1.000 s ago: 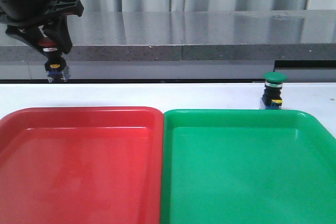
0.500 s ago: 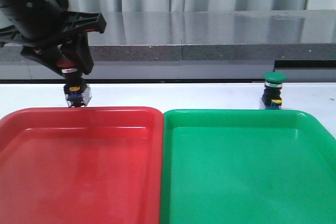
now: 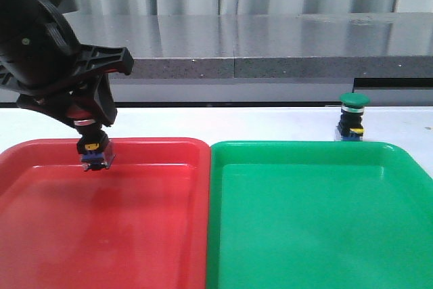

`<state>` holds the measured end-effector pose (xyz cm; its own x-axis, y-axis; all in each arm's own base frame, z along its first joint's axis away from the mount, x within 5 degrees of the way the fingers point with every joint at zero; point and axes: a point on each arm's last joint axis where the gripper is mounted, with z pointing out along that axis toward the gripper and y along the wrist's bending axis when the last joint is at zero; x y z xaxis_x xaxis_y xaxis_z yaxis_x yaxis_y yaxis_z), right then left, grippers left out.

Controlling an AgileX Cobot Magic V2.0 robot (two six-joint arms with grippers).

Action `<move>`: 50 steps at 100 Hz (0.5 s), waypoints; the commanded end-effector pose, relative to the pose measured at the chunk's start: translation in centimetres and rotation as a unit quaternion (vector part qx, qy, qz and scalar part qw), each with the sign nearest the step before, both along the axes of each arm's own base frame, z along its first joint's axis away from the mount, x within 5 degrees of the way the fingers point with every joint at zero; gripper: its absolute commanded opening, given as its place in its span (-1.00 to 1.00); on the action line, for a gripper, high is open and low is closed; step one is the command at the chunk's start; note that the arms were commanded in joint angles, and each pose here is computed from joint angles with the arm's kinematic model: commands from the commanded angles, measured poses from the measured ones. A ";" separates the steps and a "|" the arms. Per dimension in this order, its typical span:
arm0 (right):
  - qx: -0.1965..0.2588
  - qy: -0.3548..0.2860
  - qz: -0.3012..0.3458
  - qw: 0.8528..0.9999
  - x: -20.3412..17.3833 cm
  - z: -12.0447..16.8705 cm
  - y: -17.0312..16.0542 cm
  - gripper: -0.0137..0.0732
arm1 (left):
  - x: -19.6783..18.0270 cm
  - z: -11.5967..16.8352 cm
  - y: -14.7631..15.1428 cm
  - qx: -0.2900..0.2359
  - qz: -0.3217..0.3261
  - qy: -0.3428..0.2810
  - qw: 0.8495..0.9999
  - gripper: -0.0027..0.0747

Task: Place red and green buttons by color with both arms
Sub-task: 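Carry the red button forward and lower it into the red tray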

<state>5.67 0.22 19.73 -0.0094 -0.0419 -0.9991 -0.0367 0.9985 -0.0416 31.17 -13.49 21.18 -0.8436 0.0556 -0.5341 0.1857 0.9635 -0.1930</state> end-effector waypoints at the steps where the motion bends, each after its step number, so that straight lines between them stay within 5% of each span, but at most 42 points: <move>1: 0.005 -0.053 -0.005 0.999 -0.2 1.2 -0.1 -0.84 | 0.2 2.3 -0.4 -0.031 0.009 -0.052 0.998 -0.30; 50: 0.005 -0.053 -0.005 0.999 -0.2 1.2 -0.1 -0.84 | 0.8 -0.4 -0.6 -0.015 0.009 -0.009 1.000 -0.27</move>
<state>5.67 0.22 19.73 -0.0094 -0.0419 -0.9991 -0.0367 0.9985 -0.0416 31.66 -13.70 18.99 -0.8698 0.0542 -0.4903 0.1668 0.9677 -0.1890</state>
